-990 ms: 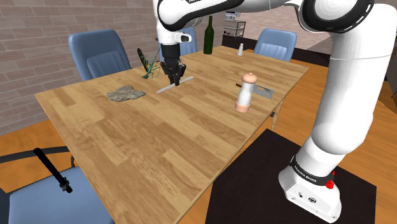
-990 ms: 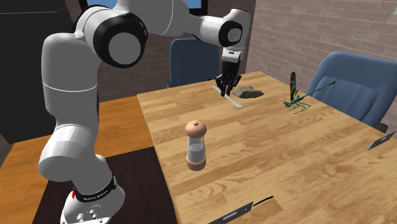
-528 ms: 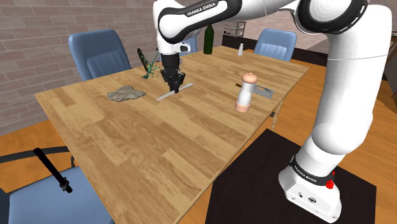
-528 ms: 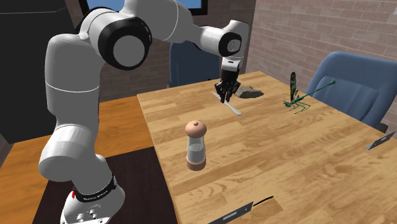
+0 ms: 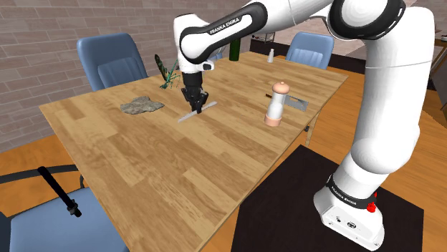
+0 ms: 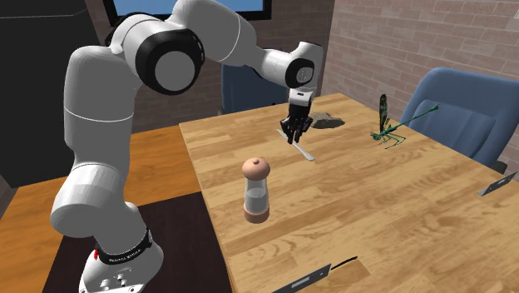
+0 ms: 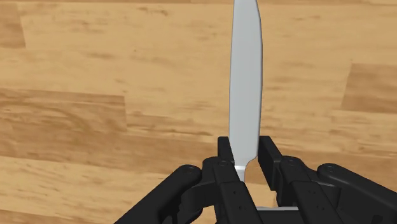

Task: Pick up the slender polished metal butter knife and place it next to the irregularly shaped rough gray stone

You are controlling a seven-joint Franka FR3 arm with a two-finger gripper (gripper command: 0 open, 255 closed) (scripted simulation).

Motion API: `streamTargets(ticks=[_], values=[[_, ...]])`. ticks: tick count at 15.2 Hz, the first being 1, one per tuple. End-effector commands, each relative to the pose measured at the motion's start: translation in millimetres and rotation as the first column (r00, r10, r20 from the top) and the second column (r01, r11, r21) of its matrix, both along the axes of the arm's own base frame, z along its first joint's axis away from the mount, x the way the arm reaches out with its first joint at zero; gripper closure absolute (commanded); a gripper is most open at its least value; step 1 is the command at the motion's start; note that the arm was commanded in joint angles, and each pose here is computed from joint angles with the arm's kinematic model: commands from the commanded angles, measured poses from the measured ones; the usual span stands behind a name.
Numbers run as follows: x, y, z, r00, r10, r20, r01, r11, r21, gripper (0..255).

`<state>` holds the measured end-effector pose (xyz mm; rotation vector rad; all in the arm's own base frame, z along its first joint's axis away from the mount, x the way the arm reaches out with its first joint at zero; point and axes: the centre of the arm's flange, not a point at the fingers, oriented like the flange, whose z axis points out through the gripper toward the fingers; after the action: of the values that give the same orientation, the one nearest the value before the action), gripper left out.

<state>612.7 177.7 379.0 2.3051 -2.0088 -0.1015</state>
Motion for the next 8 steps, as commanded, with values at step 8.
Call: streamTargets(ticks=[8], values=[[-0.8,0.2,-26.6,1.0,0.0,0.0,0.0,1.0,0.0,255]])
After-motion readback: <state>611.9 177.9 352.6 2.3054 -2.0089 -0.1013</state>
